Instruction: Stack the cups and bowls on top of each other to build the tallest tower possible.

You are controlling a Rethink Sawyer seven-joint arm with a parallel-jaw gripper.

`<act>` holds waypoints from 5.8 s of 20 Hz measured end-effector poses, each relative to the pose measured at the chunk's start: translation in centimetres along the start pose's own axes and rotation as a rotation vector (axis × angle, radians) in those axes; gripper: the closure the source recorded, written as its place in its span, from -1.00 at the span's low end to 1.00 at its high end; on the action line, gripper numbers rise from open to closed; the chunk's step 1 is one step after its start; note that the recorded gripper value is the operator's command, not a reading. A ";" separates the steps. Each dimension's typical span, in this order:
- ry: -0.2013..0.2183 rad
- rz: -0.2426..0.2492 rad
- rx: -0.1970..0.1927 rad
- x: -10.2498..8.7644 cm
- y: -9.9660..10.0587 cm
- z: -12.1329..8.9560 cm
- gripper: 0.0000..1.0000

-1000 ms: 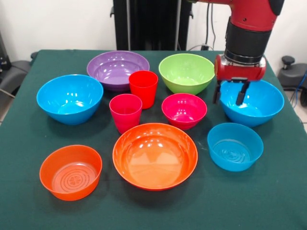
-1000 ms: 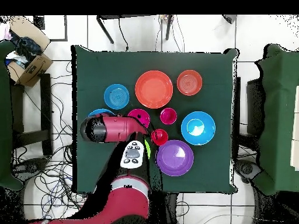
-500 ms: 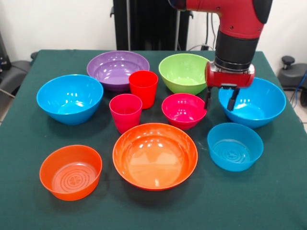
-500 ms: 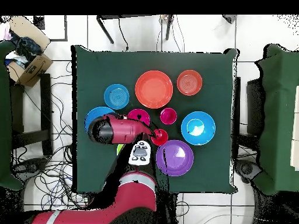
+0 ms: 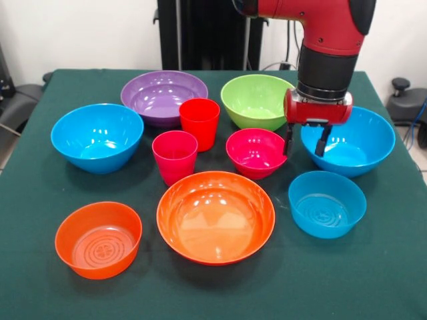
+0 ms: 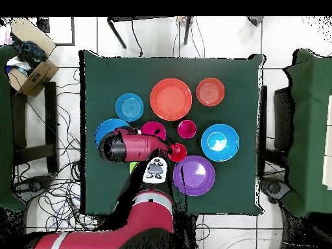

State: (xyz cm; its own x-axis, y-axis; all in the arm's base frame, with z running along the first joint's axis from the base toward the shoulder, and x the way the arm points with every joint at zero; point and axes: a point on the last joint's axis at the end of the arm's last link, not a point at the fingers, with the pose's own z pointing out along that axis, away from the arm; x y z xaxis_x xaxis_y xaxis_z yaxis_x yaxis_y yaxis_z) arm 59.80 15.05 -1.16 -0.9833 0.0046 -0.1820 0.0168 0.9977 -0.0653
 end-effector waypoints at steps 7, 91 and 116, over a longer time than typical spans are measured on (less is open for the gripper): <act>0.003 0.014 -0.018 -0.2 0.0 0.2 -1.00; 0.236 0.192 -0.188 -0.8 3.1 -7.1 1.00; 0.120 0.543 -0.375 -6.3 -16.6 -11.2 1.00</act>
State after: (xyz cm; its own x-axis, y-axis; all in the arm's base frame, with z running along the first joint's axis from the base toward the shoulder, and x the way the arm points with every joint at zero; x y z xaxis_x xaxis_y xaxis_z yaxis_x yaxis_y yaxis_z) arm 63.66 -0.80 12.09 -0.8668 0.4982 0.0191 0.4719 0.8075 0.3540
